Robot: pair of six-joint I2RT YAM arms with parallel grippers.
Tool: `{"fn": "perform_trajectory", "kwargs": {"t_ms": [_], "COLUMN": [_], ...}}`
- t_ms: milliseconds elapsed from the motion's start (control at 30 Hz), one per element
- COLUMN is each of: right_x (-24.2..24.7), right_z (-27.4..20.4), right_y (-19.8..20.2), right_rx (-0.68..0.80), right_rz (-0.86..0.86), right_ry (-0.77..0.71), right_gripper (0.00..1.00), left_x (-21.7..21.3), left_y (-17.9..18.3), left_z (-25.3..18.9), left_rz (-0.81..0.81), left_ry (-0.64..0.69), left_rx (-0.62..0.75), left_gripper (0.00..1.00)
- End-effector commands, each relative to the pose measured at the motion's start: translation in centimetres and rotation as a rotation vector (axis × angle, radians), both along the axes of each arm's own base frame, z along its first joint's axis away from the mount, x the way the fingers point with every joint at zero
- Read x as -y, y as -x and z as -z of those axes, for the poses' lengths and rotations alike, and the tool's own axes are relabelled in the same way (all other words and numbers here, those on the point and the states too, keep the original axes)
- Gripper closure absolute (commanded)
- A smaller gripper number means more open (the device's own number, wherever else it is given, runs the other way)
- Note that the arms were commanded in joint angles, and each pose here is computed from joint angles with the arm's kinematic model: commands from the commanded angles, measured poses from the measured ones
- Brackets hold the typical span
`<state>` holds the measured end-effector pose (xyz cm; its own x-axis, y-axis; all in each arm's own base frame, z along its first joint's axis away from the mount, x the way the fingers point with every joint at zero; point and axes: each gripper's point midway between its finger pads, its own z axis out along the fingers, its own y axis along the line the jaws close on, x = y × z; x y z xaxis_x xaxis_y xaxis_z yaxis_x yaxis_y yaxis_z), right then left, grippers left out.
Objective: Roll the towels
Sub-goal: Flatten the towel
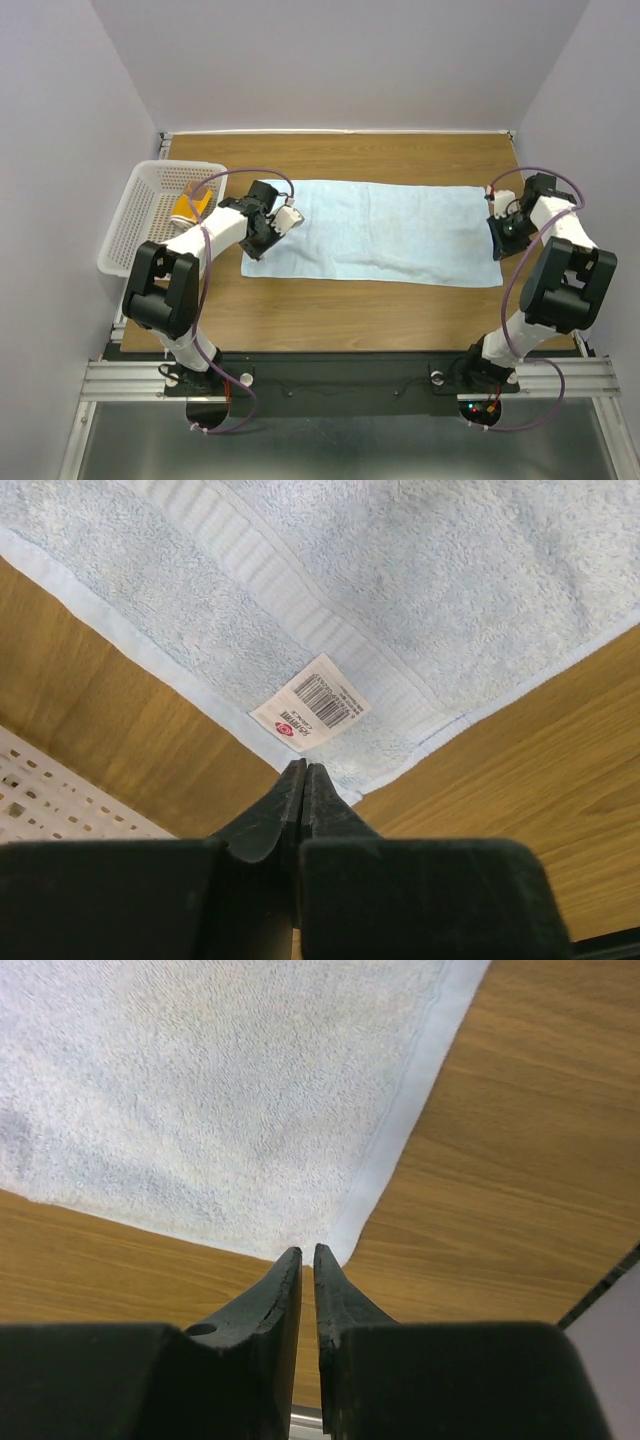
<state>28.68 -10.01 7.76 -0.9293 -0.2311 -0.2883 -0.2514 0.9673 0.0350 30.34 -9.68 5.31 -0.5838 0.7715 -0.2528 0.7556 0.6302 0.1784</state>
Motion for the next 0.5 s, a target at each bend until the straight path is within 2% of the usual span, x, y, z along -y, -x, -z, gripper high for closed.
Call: {"fn": "perform_trajectory", "kwargs": {"t_ms": [0, 300, 467], "right_x": [0.0, 0.9, 3.7], "right_z": [1.9, 7.3, 8.7], "right_y": [0.1, 2.8, 4.4], "right_rx": [-0.040, -0.133, -0.167], "right_rz": [0.025, 0.031, 0.053], "right_ry": [-0.019, 0.053, 0.228], "right_gripper": [0.84, 0.85, 0.88], "left_x": [-0.6, -1.7, -3.9], "left_y": [-0.3, -0.4, 0.4], "left_z": [-0.3, 2.8, 4.3], "left_rz": [-0.013, -0.029, -0.061], "left_ry": [-0.029, -0.064, -0.106], "left_rx": [0.014, -0.016, -0.050], "left_gripper": [0.95, 0.95, 0.95]}}
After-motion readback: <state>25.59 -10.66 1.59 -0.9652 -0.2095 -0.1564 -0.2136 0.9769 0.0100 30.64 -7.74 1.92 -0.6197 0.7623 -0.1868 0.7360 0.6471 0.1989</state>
